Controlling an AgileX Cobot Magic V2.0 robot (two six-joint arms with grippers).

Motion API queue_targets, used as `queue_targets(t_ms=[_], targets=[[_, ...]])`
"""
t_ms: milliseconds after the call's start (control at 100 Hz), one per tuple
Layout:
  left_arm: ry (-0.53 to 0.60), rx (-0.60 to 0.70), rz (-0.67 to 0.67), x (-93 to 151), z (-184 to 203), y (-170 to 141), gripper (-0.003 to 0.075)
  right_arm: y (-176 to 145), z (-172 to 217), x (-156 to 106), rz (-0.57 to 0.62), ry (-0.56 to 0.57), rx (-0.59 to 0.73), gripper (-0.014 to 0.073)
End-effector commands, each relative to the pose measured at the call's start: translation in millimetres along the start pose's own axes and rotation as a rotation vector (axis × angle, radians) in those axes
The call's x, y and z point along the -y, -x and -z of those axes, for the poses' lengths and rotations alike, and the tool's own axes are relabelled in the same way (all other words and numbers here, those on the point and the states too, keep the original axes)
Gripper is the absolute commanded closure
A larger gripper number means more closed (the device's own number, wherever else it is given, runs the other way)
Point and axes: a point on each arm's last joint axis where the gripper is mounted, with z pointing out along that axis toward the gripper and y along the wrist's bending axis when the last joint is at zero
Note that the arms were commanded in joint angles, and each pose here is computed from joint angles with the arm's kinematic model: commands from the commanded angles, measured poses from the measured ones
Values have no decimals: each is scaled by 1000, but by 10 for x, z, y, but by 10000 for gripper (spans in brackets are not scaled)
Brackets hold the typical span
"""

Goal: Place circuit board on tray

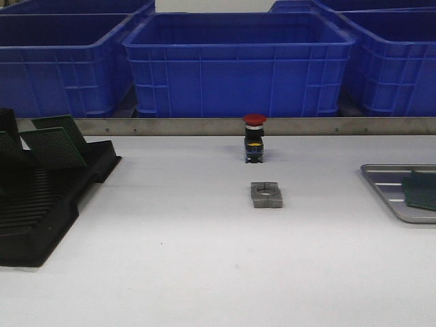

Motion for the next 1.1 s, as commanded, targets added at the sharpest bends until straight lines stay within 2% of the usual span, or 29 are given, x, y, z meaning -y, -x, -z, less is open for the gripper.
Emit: queue_targets(t_ms=[0,600,780,1090], targets=[[-7,60,11,0,-3,-78,741,130,20,29,-4,-26,75,656],[-7,60,11,0,-3,-78,741,129,20,29,-4,-25,74,656],[-7,60,11,0,-3,-78,741,156,25,82,81,-88,100,656],[-7,60,11,0,-3,-78,741,96,-15,100,86,-111,110,656]])
